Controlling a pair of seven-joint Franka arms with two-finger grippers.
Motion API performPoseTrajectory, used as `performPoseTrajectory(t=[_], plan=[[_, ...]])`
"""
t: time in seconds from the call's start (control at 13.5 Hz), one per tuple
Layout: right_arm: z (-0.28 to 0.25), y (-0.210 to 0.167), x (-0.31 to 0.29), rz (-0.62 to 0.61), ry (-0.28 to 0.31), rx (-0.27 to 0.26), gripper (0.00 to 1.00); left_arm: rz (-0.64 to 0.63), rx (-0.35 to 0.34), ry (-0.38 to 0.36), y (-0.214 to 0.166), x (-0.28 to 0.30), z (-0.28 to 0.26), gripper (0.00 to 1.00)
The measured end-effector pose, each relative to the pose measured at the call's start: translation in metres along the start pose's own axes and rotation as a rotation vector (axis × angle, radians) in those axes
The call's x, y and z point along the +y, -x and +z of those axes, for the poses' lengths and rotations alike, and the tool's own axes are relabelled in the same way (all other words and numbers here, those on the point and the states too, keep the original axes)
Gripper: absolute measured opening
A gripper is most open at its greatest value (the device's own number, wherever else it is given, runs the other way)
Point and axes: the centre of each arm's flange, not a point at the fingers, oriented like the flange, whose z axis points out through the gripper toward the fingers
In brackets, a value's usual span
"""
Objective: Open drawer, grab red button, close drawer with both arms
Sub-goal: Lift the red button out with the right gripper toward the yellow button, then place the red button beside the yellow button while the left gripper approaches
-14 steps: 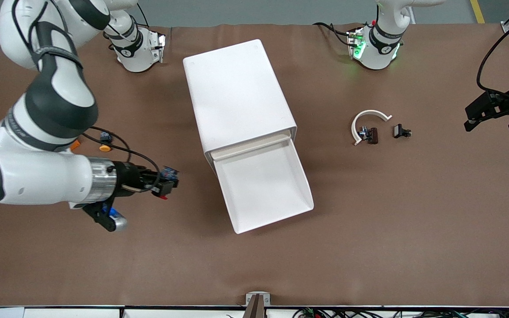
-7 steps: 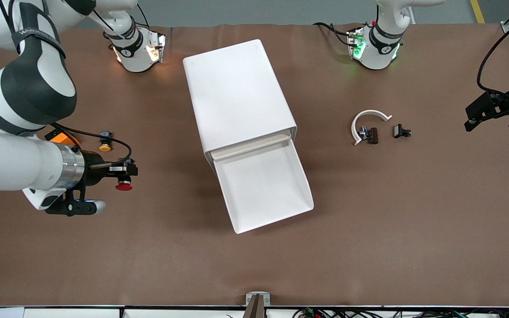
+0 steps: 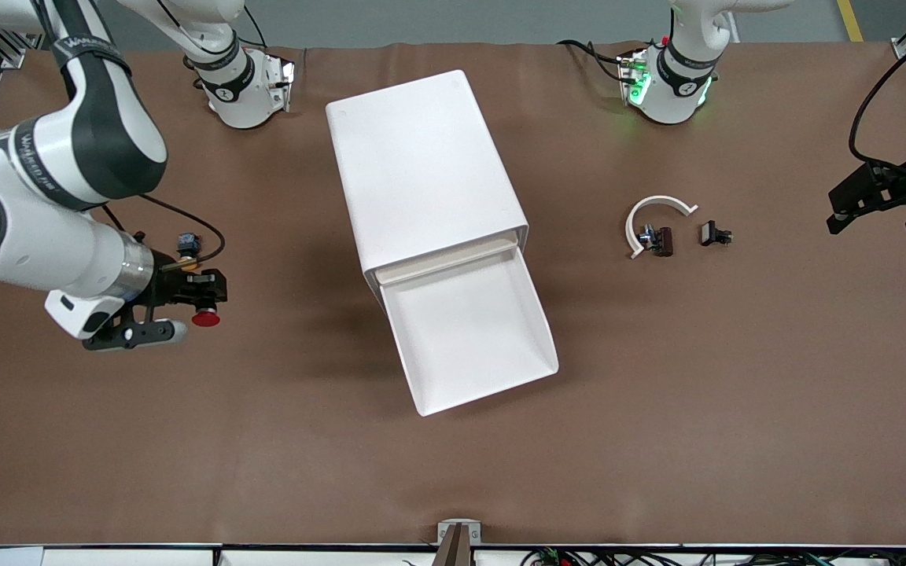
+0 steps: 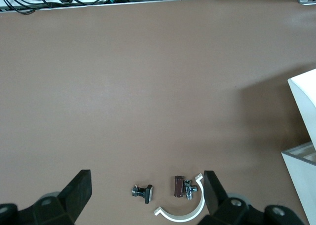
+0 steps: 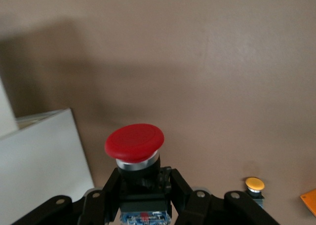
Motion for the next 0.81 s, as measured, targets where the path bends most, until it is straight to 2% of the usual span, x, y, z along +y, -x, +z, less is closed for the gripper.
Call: performPoseTrajectory(t=[0.37, 0.59, 0.81], plan=[[0.046, 0.035, 0.007, -0.002, 0.047, 0.063, 0.44, 0.0, -0.002, 0.0, 0.0, 0.0, 0.001, 1.0], [0.09, 0.06, 0.039, 0.005, 0.066, 0.105, 0.44, 0.0, -0.004, 0.0, -0.001, 0.0, 0.002, 1.0], [0.134, 0.093, 0.066, 0.028, 0.084, 0.07, 0.44, 0.0, -0.004, 0.0, -0.001, 0.0, 0.003, 1.0]])
